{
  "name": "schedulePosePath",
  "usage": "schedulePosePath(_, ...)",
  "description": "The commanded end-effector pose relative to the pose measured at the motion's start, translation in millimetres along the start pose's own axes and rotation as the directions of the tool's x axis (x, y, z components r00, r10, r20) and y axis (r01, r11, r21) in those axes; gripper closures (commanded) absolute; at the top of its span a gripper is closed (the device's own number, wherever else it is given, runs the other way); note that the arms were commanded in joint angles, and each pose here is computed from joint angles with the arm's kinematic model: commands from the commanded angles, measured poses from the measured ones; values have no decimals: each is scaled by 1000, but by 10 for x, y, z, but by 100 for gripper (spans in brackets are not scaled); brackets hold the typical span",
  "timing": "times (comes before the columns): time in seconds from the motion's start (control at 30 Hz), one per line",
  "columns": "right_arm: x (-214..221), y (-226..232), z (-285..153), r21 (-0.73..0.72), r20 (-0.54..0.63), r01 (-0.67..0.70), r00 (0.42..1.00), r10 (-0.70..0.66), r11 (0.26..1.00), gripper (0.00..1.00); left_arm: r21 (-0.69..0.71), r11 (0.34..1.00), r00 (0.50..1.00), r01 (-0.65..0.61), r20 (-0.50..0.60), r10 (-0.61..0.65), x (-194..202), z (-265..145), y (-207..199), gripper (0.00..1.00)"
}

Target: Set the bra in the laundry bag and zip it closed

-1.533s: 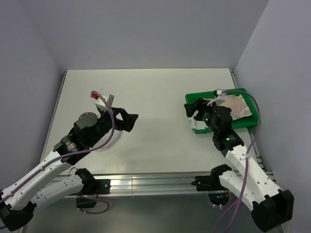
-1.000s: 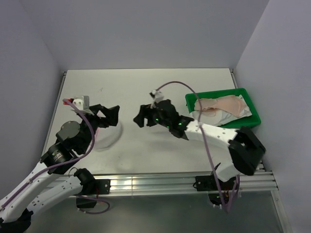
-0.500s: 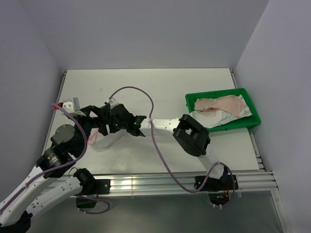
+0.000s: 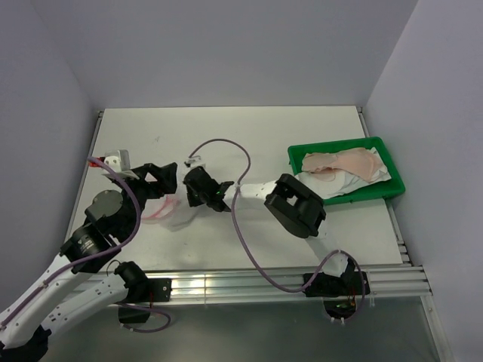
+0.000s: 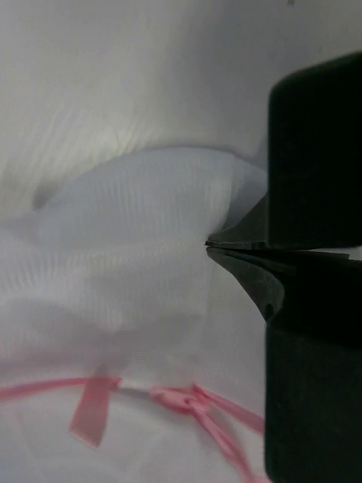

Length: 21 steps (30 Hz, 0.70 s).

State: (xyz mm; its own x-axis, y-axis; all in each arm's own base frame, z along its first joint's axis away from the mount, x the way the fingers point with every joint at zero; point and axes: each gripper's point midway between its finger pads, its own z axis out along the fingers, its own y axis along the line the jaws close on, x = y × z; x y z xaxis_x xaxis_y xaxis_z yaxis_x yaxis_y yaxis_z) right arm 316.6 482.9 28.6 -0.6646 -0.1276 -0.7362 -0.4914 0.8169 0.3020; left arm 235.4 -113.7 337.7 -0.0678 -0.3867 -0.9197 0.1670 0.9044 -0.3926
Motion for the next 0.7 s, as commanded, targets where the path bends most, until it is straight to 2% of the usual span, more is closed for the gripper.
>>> schedulePosePath(0.0, -251, -512, -229, 115, 98, -81, 993, 70, 990, 100, 25, 999, 999, 25, -29, -24, 80, 59, -87, 8)
schedulePosePath(0.13, -71, -1004, -404, 191, 104, -126, 989, 108, 974, 100, 36, 999, 998, 25, -57, -23, 152, 110, -140, 8)
schedulePosePath(0.2, -193, -1009, -500, 149, 126, -116, 987, 98, 982, 99, 42, 999, 998, 19, -66, -16, 167, 135, -166, 8)
schedulePosePath(0.23, -247, -983, -535, 132, 135, -69, 989, 50, 989, 94, 41, 999, 998, 20, -64, -17, 159, 140, -165, 8)
schedulePosePath(0.27, -357, -902, -598, 105, 149, -44, 988, 28, 993, 83, 43, 999, 998, 22, -60, -19, 140, 144, -174, 8)
schedulePosePath(0.33, -514, -851, -679, 102, 167, 17, 985, -34, 995, 73, 45, 999, 999, 24, -45, -22, 81, 141, -178, 8)
schedulePosePath(0.37, -642, -776, -772, 77, 190, 39, 980, -53, 996, 62, 47, 999, 999, 23, -34, -21, 34, 124, -176, 8)
schedulePosePath(0.43, -795, -694, -884, 59, 208, 135, 968, -144, 989, 50, 37, 999, 1000, 29, -7, -29, -90, 95, -163, 8)
schedulePosePath(0.47, -900, -645, -977, 53, 226, 159, 960, -167, 986, 39, 36, 999, 999, 38, 15, -38, -179, 61, -153, 8)
schedulePosePath(0.57, -974, -409, -1084, -18, 218, 309, 929, -297, 951, 28, 24, 998, 995, 66, 69, -67, -396, -34, -108, 8)
schedulePosePath(0.67, -839, -131, -995, -87, 177, 462, 879, -443, 882, 27, 10, 996, 987, 91, 130, -92, -624, -131, -51, 9)
